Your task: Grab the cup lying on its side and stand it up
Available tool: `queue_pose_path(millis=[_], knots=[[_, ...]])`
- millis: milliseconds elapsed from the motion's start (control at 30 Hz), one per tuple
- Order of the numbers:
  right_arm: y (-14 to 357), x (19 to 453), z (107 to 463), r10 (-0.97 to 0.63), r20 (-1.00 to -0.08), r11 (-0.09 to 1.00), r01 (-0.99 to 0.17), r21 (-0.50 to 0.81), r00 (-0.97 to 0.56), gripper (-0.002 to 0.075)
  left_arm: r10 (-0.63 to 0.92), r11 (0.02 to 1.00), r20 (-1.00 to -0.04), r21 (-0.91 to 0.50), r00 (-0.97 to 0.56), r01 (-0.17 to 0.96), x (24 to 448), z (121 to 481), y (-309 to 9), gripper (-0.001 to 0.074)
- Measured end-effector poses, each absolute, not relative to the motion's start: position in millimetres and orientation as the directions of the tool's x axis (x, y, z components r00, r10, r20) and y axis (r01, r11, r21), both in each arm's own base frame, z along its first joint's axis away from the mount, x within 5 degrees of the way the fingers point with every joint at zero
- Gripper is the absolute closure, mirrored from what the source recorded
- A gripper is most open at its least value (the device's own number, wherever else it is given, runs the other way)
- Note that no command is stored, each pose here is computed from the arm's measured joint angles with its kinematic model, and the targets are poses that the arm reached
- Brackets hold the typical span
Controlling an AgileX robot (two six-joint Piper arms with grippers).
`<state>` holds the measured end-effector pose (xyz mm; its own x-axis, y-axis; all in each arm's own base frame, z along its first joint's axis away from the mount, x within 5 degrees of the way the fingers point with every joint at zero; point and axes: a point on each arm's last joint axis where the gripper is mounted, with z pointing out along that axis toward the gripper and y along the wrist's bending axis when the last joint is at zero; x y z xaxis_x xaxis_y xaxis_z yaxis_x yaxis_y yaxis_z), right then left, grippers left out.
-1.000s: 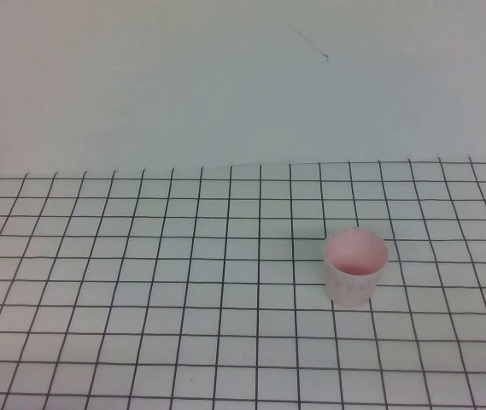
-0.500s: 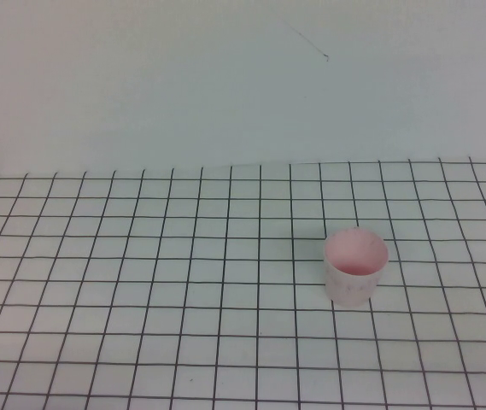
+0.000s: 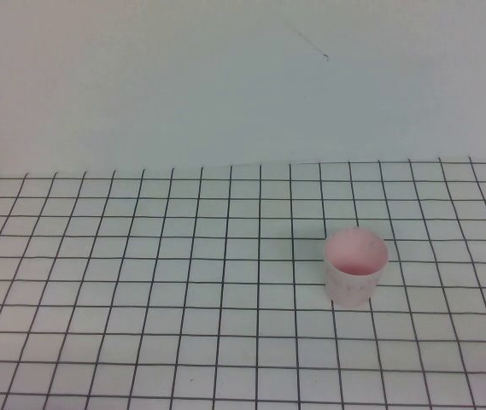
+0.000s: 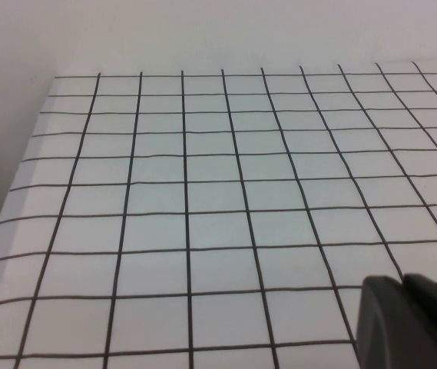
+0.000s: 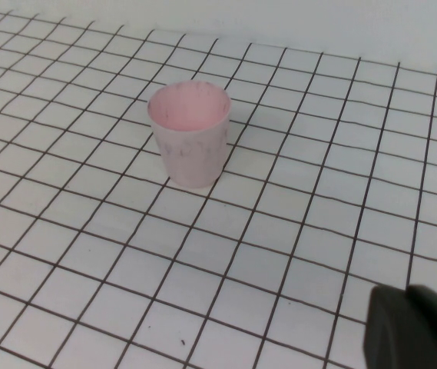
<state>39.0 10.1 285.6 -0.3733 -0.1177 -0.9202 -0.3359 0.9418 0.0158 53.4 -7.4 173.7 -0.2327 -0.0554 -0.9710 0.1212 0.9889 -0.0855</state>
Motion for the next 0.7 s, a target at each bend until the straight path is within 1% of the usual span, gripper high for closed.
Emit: queue_pose_path(millis=[467,600,700], knots=[[10,39,285,-0.118,-0.920,0.942,-0.336,0.016,-0.373,0.0729,-0.042,0.990,-0.971,-0.073,-0.234,0.124,53,173,-7,0.0734],[11,38,282,-0.090,-0.949,0.939,-0.344,0.020,-0.301,0.0729,-0.042,0.990,-0.971,-0.073,-0.234,0.124,53,173,-7,0.0734],[11,42,272,-0.058,-0.966,0.949,-0.315,0.025,-0.251,0.0729,-0.042,0.990,-0.971,-0.073,-0.234,0.124,53,173,-7,0.0734]])
